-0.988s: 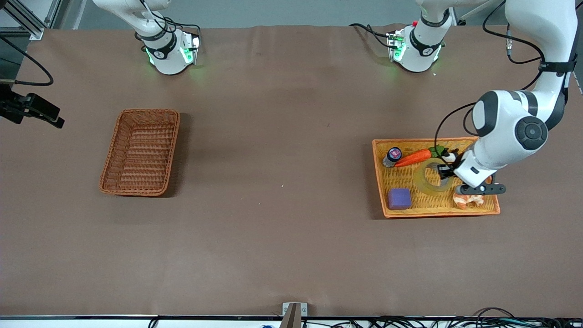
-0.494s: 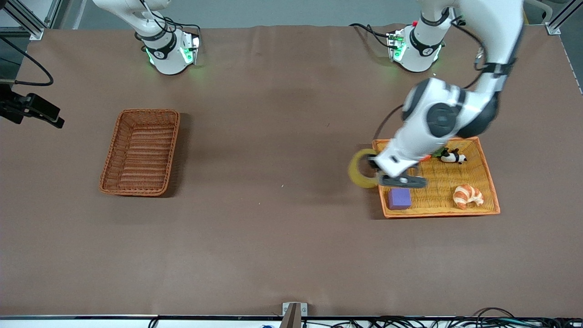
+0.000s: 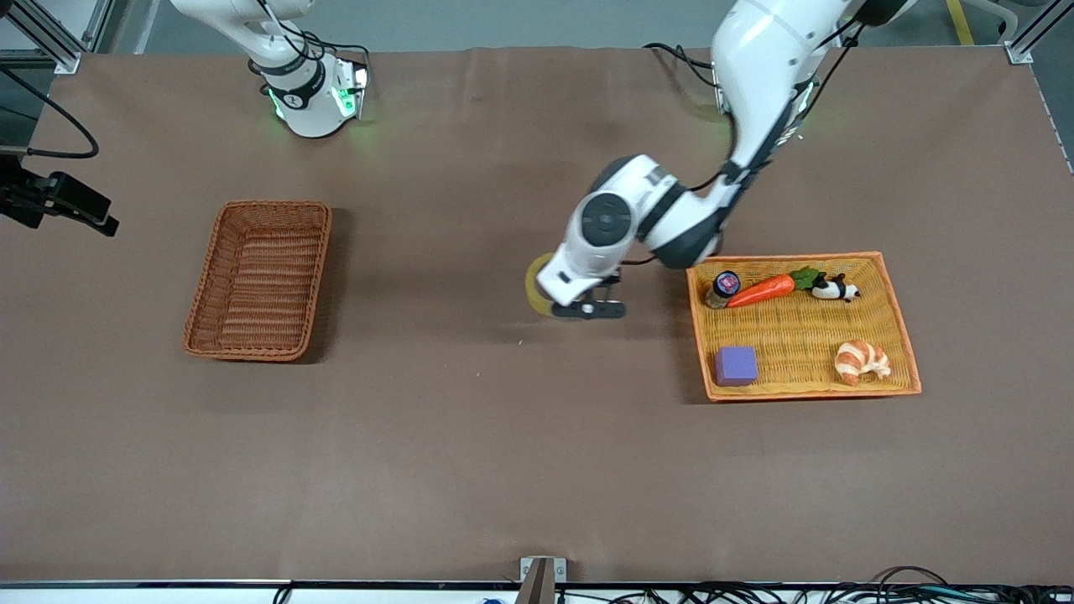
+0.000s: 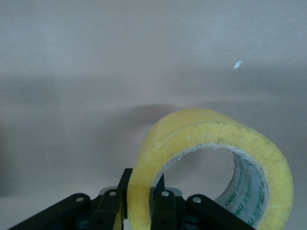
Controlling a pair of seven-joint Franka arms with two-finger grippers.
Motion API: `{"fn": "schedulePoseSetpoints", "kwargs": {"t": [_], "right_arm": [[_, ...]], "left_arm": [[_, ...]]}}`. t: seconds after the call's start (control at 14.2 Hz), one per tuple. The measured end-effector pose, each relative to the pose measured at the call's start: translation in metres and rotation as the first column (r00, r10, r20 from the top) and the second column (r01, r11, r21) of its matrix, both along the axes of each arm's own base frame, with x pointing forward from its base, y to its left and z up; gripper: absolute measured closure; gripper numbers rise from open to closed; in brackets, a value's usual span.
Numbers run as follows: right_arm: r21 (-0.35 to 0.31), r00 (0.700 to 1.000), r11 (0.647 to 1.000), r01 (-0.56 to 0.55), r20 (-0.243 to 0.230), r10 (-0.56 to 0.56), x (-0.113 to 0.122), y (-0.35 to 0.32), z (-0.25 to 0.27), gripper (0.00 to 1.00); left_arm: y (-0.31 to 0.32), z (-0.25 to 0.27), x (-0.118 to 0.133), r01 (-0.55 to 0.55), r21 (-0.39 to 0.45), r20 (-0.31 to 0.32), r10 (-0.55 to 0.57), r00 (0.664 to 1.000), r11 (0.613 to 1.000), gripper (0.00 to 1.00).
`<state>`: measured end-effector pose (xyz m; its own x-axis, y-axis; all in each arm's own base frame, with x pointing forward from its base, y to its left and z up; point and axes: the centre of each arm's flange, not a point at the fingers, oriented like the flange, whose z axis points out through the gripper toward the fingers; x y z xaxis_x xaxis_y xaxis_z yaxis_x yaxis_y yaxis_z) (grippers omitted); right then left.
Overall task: Move tape to another basket
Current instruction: 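Grasp the tape roll rim with the left gripper and lift it, then set the tape on the table midway while the right gripper reaches toward it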
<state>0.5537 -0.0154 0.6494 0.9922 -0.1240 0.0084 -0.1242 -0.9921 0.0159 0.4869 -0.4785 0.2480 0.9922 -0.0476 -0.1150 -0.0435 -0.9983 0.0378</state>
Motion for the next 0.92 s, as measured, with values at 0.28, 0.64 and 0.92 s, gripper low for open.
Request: {"fn": "schedulePoseSetpoints", "kwargs": {"t": [0.28,0.64,0.92], "right_arm": [[0.0,1.0,1.0,0.0,0.0,0.0,0.0,0.0,0.0,0.0],[0.0,1.0,1.0,-0.002,-0.001,0.002,0.001,0.001,-0.001,0.0],[0.0,1.0,1.0,-0.005,-0.004,0.005,0.002,0.002,-0.003,0.0]], "left_arm": [[-0.045,0.008,-0.021,-0.004,0.026,0.043,0.003,0.999,1.0,0.79],[-0.106,-0.004,-0.038,0.008,-0.03,0.058,-0.006,0.998,1.0,0.79],[-0.13,-0.052,-0.04,0.02,-0.091,0.075,-0.013,0.997,0.996,0.78]]}}
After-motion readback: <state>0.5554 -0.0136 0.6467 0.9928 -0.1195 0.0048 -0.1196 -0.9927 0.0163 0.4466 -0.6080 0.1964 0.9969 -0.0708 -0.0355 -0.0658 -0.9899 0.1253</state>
